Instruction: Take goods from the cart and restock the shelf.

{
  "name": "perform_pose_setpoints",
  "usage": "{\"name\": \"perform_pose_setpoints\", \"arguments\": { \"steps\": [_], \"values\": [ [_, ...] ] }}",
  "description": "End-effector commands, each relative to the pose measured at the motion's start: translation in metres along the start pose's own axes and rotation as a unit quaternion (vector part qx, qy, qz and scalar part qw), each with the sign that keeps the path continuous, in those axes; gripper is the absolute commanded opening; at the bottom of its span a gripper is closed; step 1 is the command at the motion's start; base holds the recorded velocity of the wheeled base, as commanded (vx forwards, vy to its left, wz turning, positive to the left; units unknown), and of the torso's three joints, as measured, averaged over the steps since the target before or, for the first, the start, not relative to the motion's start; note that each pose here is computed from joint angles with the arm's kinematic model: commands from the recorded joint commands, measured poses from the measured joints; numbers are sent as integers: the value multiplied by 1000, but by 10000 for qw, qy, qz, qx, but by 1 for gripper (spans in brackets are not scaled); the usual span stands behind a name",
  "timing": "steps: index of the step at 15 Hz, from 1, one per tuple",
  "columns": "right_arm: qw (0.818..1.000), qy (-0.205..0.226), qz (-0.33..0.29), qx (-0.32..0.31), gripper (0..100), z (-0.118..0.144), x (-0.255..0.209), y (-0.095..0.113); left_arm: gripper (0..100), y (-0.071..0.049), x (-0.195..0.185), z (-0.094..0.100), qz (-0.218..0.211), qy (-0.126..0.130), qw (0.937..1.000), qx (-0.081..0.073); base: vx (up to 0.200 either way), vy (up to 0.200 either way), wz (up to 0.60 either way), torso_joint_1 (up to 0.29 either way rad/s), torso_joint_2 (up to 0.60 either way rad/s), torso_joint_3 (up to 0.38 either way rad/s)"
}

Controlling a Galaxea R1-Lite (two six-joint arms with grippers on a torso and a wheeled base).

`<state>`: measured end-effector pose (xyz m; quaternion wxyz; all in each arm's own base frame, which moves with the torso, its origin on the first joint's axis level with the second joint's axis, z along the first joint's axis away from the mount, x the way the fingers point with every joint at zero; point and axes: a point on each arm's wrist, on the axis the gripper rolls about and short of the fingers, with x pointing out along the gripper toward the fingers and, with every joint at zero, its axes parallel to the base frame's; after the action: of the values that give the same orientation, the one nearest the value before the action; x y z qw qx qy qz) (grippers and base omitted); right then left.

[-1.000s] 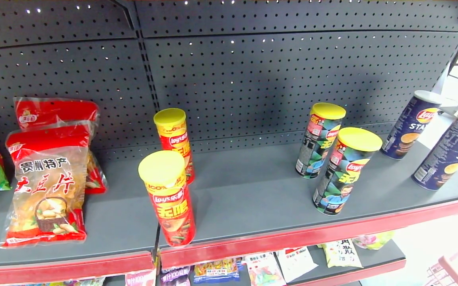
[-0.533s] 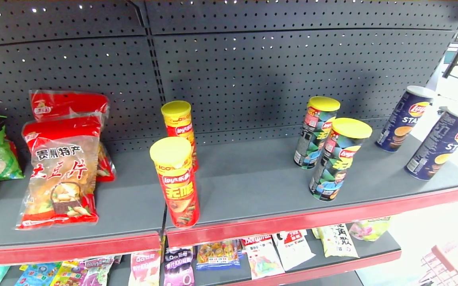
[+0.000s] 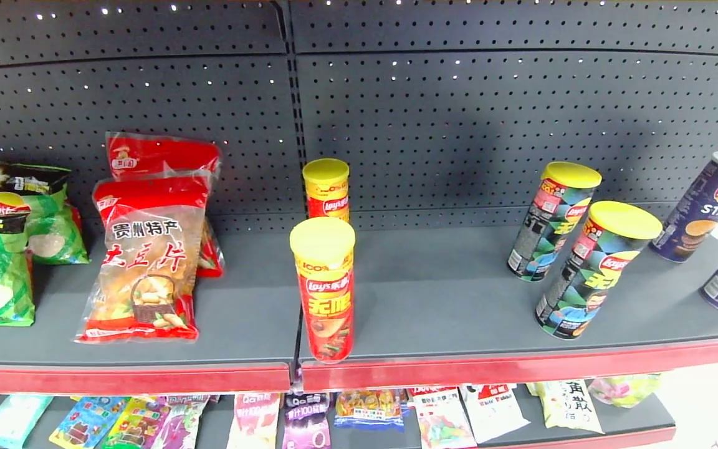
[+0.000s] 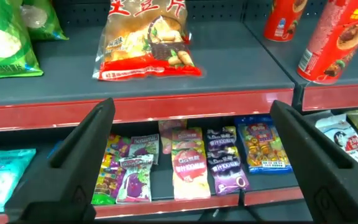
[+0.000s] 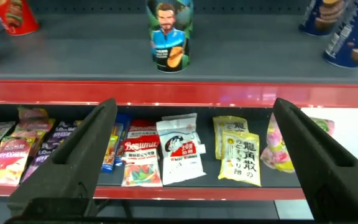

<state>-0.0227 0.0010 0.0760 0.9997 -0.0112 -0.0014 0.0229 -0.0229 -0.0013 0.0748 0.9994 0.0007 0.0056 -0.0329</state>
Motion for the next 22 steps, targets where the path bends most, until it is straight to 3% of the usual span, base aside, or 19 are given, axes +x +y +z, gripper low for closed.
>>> {"name": "perform_pose_setpoints", "arguments": {
  "steps": [1,2,3,4,5,6,8,13,16,22],
  "values": [
    [9991,-203,381,4,100,60,1,0,100,0,0,0,-1,-10,10000,0,0,0,0,0,0,0],
    [9986,-53,424,314,100,125,28,-2,100,0,0,0,-1,-10,10000,0,0,0,0,0,0,0],
    [9972,-82,586,448,100,170,52,-3,100,0,0,0,-1,-10,10000,0,0,0,0,0,0,0],
    [9953,-31,906,337,100,188,69,-2,100,0,0,0,-1,-10,10000,0,0,0,0,0,0,0],
    [9861,97,1660,16,100,197,87,5,100,0,0,0,-1,-10,10000,0,0,0,0,0,0,0],
    [9630,308,2647,-401,100,200,111,23,100,0,0,0,-1,-10,10000,0,0,0,0,0,0,0],
    [9366,647,3427,-343,100,204,137,51,100,0,0,0,-1,-10,10000,0,0,0,0,0,0,0],
    [9063,1043,4088,-241,100,211,175,97,100,0,0,0,-1,-10,10000,0,0,0,0,0,0,0],
    [8957,1437,4198,-309,100,196,188,115,100,0,0,0,-1,-10,10000,0,0,0,0,0,0,0],
    [9137,2295,3346,-241,100,137,244,151,100,0,0,0,-1,-10,10000,0,0,0,0,0,0,0]
  ]
}}
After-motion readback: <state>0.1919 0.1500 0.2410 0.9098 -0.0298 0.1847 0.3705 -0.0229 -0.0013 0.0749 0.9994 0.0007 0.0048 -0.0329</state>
